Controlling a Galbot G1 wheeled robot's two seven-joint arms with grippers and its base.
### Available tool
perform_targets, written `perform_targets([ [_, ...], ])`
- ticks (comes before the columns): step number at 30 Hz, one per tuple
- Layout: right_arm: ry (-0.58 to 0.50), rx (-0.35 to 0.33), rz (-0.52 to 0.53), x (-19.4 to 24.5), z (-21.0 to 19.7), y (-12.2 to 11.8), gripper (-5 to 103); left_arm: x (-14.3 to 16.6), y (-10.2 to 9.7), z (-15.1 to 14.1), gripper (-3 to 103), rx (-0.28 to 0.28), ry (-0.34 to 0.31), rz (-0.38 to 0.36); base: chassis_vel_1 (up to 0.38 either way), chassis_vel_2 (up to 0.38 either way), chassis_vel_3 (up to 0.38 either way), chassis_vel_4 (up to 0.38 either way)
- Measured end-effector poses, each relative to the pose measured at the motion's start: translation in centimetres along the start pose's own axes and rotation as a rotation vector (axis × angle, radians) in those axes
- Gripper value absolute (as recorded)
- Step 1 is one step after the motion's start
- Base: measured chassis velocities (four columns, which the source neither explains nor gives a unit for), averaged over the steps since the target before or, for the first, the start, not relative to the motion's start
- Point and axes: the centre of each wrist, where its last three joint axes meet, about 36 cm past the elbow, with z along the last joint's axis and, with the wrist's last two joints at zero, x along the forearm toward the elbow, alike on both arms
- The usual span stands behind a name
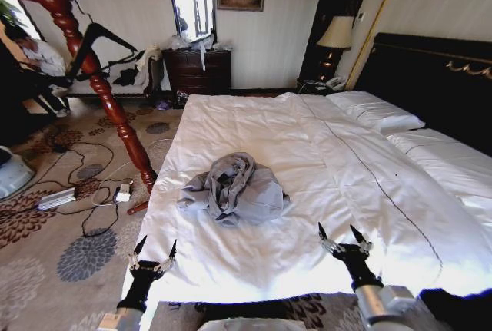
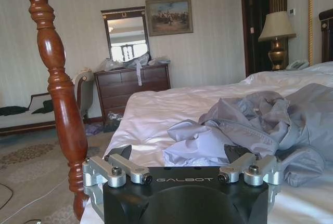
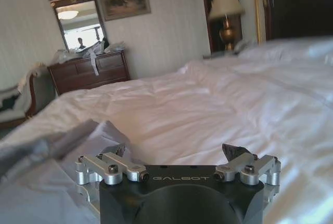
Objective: Pick up the clothes from the bed and hang them on the clothes hanger.
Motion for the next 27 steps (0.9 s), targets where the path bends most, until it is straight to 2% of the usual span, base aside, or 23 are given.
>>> perform_targets([
  [1, 0.016, -0.047, -0.009, -0.2, -0.7, 0.1, 100, 0.0, -0.1, 0.0, 102, 0.001, 0.001, -0.002, 0.0, 0.0, 0.0, 0.0],
  [3, 0.062, -0.138, -0.043, -1.0, -2.3, 0.2, 100, 0.2, -0.3, 0.1, 100, 0.002, 0.007, -0.007, 0.0, 0.0, 0.0, 0.0],
  [8, 0.104, -0.181, -0.085, -1.9, -3.6, 0.4, 100, 0.3, -0.4, 0.2, 96, 0.003, 0.011, -0.011, 0.0, 0.0, 0.0, 0.0],
  [9, 0.146, -0.22, -0.122, -2.6, -4.5, 0.6, 100, 0.4, -0.6, 0.3, 101, 0.004, 0.013, -0.014, 0.0, 0.0, 0.0, 0.0],
  [11, 0.226, -0.304, -0.199, -4.4, -6.4, 1.3, 100, 0.3, -1.2, 0.3, 100, 0.011, 0.014, -0.013, 0.0, 0.0, 0.0, 0.0],
  [14, 0.269, -0.346, -0.239, -5.6, -7.3, 1.7, 100, 0.3, -1.7, 0.3, 98, 0.019, 0.017, -0.008, 0.0, 0.0, 0.0, 0.0],
  [16, 0.326, -0.399, -0.282, -7.3, -7.9, 2.1, 100, 0.3, -2.1, 0.5, 98, 0.025, 0.024, -0.003, 0.0, 0.0, 0.0, 0.0],
  [18, 0.341, -0.413, -0.296, -8.0, -7.8, 2.2, 100, 0.3, -2.2, 0.7, 98, 0.027, 0.031, -0.003, 0.0, 0.0, 0.0, 0.0],
  [22, 0.401, -0.459, -0.348, -12.0, -7.0, 3.1, 100, 0.7, -2.8, 1.1, 98, 0.027, 0.052, 0.003, 0.0, 0.0, 0.0, 0.0],
  [27, 0.445, -0.458, -0.376, -15.7, -6.7, 4.8, 100, 0.7, -2.8, 0.6, 98, 0.025, 0.047, -0.009, 0.0, 0.0, 0.0, 0.0],
])
